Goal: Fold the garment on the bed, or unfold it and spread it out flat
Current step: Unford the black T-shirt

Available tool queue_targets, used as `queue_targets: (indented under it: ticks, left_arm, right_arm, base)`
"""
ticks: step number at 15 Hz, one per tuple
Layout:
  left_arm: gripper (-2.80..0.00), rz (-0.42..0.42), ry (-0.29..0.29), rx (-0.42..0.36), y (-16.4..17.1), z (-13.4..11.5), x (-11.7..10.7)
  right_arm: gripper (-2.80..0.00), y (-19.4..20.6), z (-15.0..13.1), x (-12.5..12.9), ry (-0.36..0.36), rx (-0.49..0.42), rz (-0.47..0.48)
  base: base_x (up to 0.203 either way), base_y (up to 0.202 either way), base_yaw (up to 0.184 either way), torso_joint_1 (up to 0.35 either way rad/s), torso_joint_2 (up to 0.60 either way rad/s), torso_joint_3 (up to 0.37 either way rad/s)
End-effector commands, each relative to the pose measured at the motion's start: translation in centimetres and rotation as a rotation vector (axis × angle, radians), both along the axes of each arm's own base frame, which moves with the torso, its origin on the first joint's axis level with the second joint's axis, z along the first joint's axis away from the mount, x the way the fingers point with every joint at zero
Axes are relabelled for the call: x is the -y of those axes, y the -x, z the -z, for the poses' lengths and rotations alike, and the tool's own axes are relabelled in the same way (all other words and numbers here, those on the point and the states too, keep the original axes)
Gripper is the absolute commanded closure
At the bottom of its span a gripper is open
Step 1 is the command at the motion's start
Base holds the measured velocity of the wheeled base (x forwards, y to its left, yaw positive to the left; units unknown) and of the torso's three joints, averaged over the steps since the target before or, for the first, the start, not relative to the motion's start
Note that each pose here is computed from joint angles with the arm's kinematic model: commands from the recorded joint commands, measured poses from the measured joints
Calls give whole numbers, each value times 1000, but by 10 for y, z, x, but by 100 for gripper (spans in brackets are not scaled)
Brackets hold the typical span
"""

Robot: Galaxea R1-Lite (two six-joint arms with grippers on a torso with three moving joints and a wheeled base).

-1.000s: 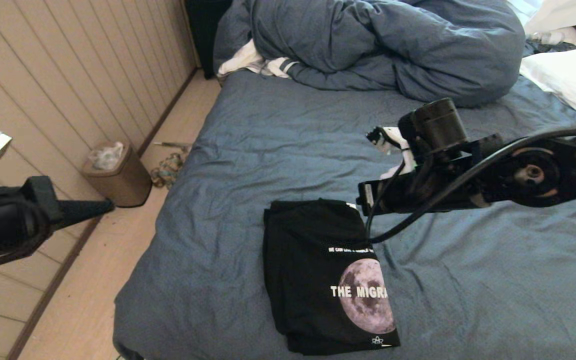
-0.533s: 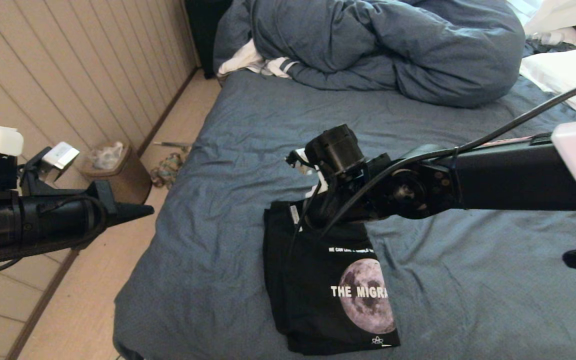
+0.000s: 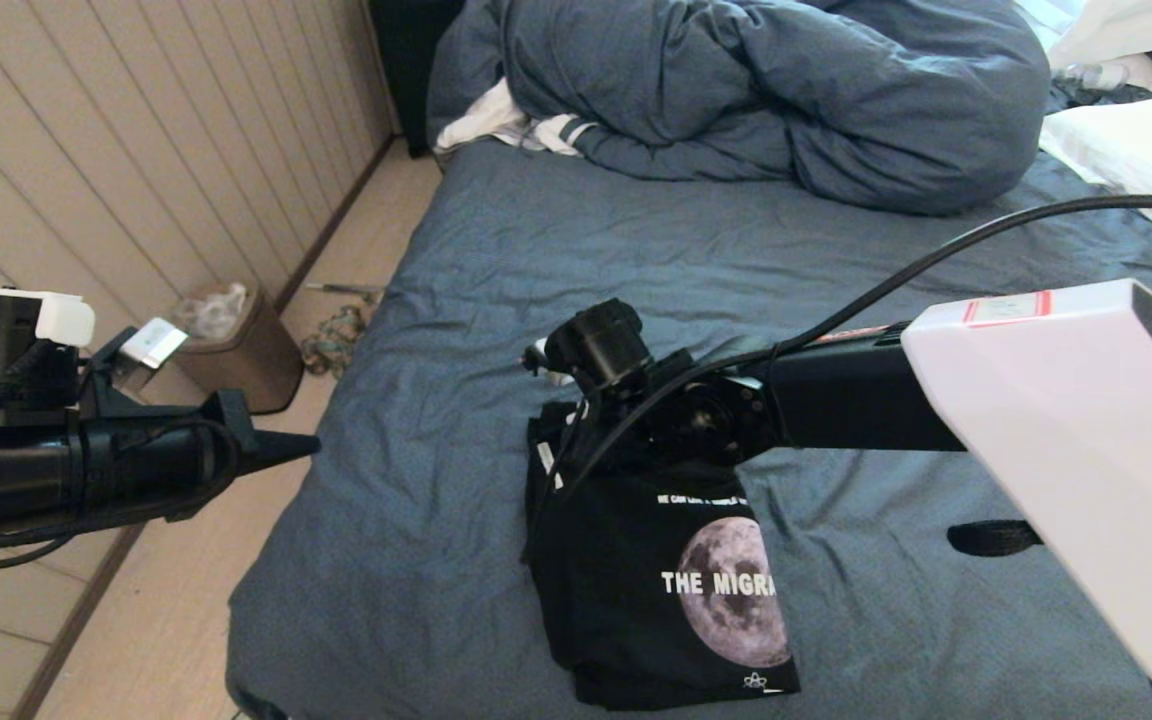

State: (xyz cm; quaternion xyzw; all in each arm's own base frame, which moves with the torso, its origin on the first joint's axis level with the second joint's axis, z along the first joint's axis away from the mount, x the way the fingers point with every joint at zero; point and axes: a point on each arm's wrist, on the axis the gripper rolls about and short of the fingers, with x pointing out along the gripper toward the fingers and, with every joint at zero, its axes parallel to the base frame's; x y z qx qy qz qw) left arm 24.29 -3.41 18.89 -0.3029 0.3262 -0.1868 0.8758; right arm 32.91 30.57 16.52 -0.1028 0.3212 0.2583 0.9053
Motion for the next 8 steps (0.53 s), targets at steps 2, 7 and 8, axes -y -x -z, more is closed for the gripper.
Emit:
queue_targets:
  ticks: [2,7,8]
  left_arm:
    - [0,3,9,21,1,4,0]
    - [0,5,11,30,3,8,0]
    - [0,5,11,32,3,7,0]
  right_arm:
    - [-280,-2,12,-12,17,-3,-5]
    - [-280,-9,24,-22,40,9,7]
    - [-280,-11,25,-23,52,19,15]
  base:
    - [0,0,0,0,0,0]
    - [0,0,0,0,0,0]
    - [0,0,0,0,0,0]
